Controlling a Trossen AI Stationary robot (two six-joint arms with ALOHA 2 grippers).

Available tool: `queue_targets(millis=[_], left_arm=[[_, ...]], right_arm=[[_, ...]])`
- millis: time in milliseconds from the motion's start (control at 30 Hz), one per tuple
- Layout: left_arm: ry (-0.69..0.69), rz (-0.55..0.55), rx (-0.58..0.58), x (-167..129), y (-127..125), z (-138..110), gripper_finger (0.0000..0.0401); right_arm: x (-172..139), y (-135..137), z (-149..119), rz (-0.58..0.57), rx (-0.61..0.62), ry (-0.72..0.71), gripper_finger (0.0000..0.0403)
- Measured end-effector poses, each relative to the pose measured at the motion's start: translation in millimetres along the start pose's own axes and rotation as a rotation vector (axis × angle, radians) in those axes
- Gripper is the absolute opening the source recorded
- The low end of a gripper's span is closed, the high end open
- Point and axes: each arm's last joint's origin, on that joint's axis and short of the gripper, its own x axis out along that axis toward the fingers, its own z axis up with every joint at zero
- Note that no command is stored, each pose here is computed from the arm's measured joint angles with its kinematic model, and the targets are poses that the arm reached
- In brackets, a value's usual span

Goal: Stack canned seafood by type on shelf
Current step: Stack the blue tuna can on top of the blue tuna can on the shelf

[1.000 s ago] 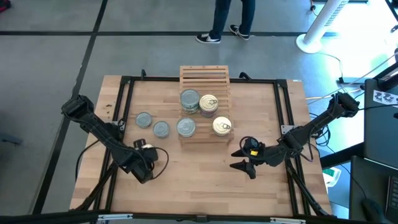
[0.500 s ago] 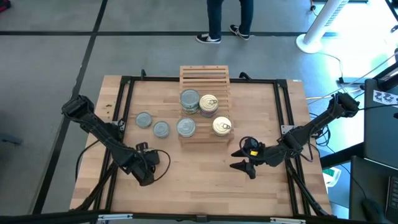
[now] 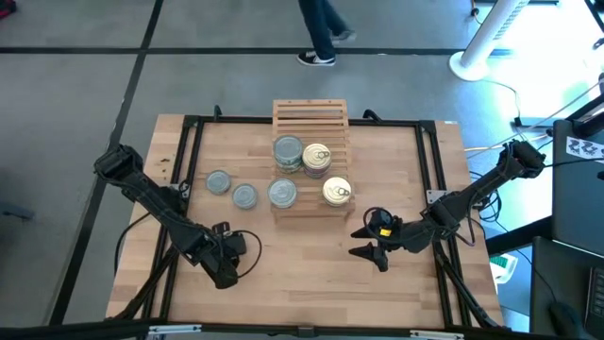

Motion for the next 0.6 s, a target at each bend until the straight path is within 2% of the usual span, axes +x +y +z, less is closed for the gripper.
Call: queue_targets(millis=[600], left_arm=[[0.038,0.002,0.003,8.5,-4.4,-0.8,0.0143]], right_arm=[[0.0,-0.4,0.5,-0.015,0.0,-0.02,0.0299]])
